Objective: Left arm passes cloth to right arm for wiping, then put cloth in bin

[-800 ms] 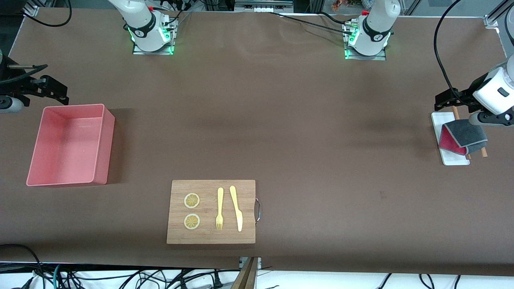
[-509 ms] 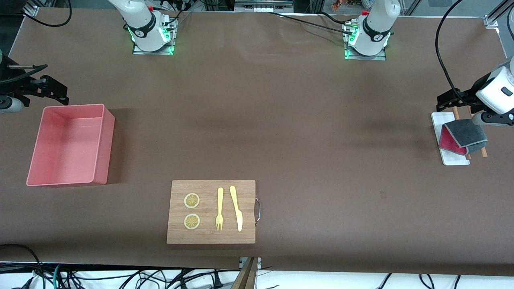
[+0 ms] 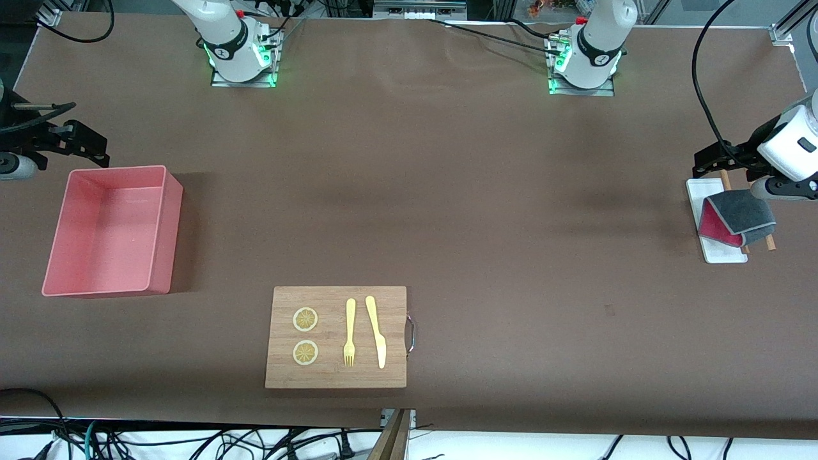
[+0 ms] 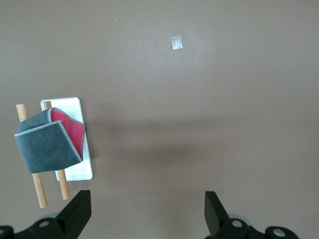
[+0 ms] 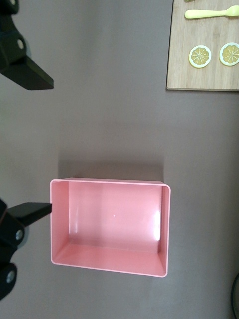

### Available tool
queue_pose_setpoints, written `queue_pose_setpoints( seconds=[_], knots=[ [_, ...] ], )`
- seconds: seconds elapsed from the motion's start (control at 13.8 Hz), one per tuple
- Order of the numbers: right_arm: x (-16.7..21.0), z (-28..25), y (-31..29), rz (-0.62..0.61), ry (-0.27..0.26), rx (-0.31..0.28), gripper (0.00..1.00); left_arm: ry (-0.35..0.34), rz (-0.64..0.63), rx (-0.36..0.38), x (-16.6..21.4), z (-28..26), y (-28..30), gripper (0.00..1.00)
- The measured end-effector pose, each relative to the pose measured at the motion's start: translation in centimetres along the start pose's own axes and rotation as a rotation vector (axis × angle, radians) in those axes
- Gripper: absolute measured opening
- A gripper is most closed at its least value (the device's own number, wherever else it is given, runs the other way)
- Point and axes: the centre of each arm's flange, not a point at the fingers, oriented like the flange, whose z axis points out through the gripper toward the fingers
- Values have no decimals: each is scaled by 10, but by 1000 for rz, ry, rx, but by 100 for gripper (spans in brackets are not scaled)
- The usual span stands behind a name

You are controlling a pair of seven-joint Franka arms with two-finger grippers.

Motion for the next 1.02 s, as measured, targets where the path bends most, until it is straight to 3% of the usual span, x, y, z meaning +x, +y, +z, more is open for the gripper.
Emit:
queue_pose_setpoints(
  seconds=[1.02],
  knots=[
    [0, 0, 0, 0, 4, 0, 100, 0, 6, 0, 1, 0, 3, 100]
  ],
)
